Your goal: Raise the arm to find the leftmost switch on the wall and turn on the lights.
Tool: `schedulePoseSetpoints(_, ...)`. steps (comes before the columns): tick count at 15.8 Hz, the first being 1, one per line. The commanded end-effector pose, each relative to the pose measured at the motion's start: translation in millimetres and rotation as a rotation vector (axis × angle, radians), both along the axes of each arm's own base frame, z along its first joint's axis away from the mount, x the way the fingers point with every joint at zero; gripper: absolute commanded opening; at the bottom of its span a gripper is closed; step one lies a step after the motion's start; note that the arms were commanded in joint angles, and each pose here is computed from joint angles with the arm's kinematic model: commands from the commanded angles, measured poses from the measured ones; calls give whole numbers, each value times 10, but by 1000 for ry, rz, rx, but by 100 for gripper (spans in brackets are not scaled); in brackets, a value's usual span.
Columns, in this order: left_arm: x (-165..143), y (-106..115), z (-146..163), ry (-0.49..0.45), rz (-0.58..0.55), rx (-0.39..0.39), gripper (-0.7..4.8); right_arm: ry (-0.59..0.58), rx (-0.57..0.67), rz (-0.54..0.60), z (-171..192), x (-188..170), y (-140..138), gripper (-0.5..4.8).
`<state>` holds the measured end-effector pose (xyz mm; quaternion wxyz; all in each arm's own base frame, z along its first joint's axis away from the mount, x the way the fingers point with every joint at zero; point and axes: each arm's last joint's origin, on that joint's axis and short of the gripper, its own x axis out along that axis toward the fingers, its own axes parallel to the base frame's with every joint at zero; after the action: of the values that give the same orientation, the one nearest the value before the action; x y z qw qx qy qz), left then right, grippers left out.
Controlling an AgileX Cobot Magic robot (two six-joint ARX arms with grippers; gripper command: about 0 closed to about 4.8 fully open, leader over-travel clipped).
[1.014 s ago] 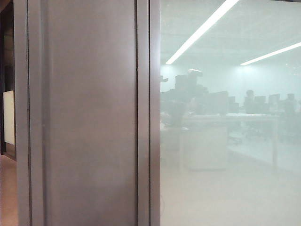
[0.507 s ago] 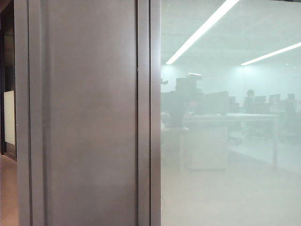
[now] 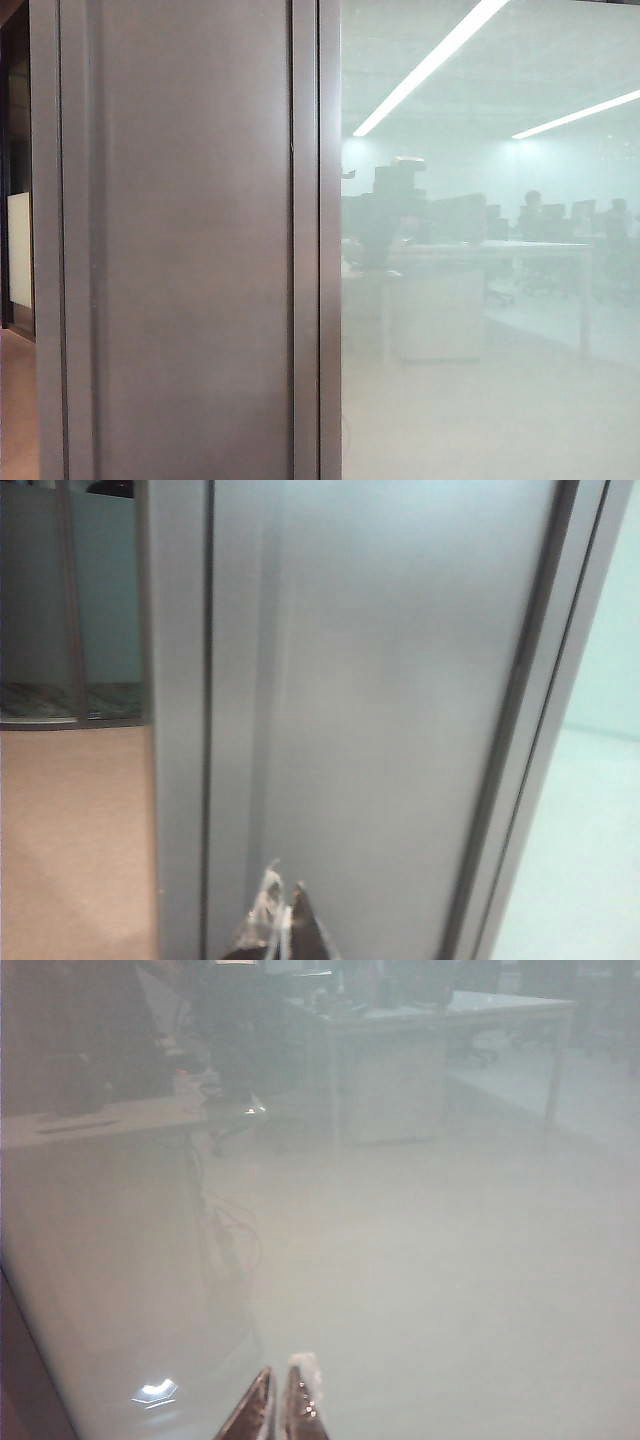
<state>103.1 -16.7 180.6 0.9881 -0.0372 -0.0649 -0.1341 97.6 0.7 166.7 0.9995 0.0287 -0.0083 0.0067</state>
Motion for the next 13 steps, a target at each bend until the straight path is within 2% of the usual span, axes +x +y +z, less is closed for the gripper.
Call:
schedulePoseSetpoints(1, -3, -12, 5, -7, -37, 30, -5, -22, -10, 10, 25, -3, 2, 22)
schedulePoseSetpoints(5, 4, 20, 9, -11, 76, 31, -5, -43, -12, 10, 46, -4, 2, 22)
schedulePoseSetpoints(13, 4, 22, 13, -15, 83, 30, -5, -46, -25, 7, 48, -5, 2, 22)
